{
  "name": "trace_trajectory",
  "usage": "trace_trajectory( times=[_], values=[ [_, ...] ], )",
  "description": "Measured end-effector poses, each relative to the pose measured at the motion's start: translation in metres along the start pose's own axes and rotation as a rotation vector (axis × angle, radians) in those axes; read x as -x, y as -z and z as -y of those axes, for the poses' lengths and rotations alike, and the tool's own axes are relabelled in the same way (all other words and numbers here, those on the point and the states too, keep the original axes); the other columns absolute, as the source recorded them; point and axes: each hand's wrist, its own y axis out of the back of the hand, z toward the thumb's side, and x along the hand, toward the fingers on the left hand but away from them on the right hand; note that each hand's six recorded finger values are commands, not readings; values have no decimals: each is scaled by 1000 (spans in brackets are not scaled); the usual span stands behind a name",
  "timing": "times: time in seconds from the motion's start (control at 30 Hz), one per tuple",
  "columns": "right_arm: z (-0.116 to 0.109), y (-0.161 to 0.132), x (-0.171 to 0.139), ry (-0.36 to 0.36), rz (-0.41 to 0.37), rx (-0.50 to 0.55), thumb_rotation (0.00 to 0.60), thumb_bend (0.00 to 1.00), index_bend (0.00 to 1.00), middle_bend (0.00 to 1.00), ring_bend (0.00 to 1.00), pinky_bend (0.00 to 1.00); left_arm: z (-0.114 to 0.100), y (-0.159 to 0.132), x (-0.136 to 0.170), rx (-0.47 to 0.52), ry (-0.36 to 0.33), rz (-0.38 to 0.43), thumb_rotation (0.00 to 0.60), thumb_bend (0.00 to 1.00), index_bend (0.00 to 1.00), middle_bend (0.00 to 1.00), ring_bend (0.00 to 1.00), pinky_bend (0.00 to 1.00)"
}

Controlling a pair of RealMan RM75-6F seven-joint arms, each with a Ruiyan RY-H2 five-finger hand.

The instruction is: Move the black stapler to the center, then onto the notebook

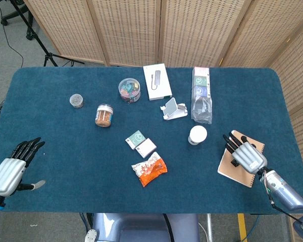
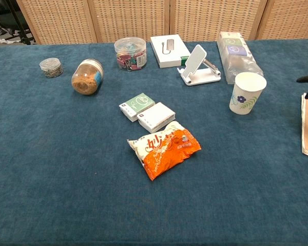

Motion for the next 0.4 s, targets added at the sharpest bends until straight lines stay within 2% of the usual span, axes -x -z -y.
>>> trace_trajectory(
  times=[0.13,0.27,0.4],
  values=[
    [-28,8,-13,90,53,70,600,183,158,3,0,277,-2,2,1,-14,-23,-11,600,0,0,0,0,0],
    [-53,15,-40,188,154,219,600,14,121,0,0,151,-5,12,5,-56,-73,-68,600,0,0,0,0,0],
    [-55,20,-76,232,288,381,600,0,90,0,0,88,-7,25,12,-67,-133,-140,600,0,0,0,0,0]
  ],
)
